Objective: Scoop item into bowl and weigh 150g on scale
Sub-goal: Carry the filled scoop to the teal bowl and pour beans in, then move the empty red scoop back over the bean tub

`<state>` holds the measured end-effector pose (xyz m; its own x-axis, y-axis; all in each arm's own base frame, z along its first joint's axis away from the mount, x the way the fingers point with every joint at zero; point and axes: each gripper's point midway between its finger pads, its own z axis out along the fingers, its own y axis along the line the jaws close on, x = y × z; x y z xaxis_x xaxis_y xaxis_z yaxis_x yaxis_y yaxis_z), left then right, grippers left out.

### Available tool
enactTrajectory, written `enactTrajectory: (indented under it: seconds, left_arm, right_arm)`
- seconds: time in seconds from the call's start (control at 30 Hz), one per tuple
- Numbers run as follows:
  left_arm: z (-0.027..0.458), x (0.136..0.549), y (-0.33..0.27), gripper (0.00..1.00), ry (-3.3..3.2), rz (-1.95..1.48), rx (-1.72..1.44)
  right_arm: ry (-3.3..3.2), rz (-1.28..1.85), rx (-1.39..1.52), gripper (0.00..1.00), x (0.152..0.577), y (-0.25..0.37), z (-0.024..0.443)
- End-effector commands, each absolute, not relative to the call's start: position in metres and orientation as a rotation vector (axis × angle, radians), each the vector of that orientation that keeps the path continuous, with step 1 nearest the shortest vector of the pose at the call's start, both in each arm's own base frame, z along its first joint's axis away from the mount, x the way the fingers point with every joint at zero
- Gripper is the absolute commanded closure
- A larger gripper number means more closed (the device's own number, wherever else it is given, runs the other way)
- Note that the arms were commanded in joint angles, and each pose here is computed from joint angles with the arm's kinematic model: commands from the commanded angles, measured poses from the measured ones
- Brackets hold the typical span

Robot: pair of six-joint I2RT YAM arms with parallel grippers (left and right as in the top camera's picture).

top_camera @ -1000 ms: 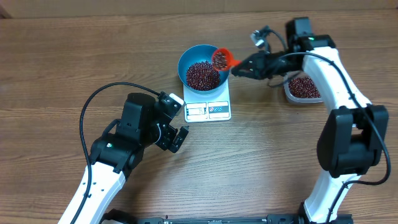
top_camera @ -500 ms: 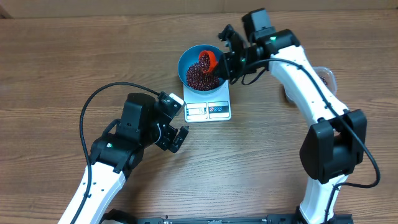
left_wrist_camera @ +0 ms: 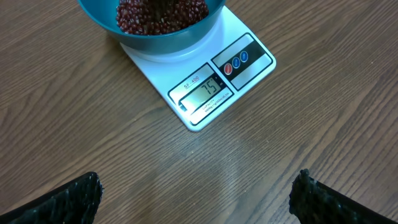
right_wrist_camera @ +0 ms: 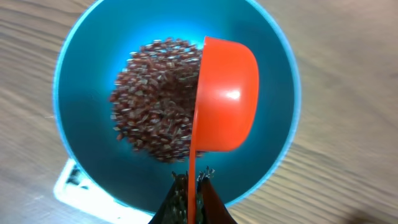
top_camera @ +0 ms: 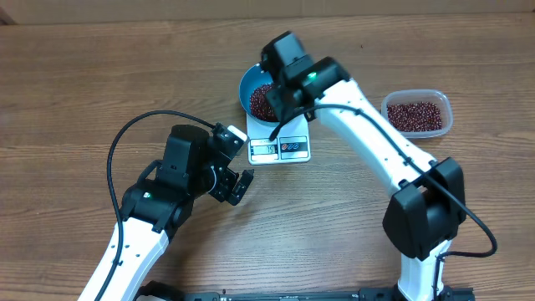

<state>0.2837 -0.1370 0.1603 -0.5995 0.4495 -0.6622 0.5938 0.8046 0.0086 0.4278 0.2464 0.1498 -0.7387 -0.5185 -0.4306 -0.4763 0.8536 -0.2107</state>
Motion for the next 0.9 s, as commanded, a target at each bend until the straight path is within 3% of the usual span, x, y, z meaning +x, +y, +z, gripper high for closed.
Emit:
enactTrajectory:
  seconds: [0.0,0.2,0.53,0.87]
  left_arm:
    - [0.156,0.281,-0.139,0.01,2.313,-0.283,0.801]
    - [0.156,0.281,-0.139,0.01,2.313,-0.284,0.801]
    - [0.156,0.281,-0.139,0.0,2.313,-0.283,0.801]
    - [0.156,0.281,-0.139,0.01,2.313,-0.283,0.801]
  right_arm:
    - [2.385,-0.368,-0.636,0.96,0.44,0.228,0.201]
    - [2.376,-0.374,-0.668,0.96,0.437,0.233,0.202]
    - [2.432,-0.104,-0.699,0.96,0.432,0.244,0.201]
    - [2.426,0.325,-0.595,0.96,0.427,0.207,0.254]
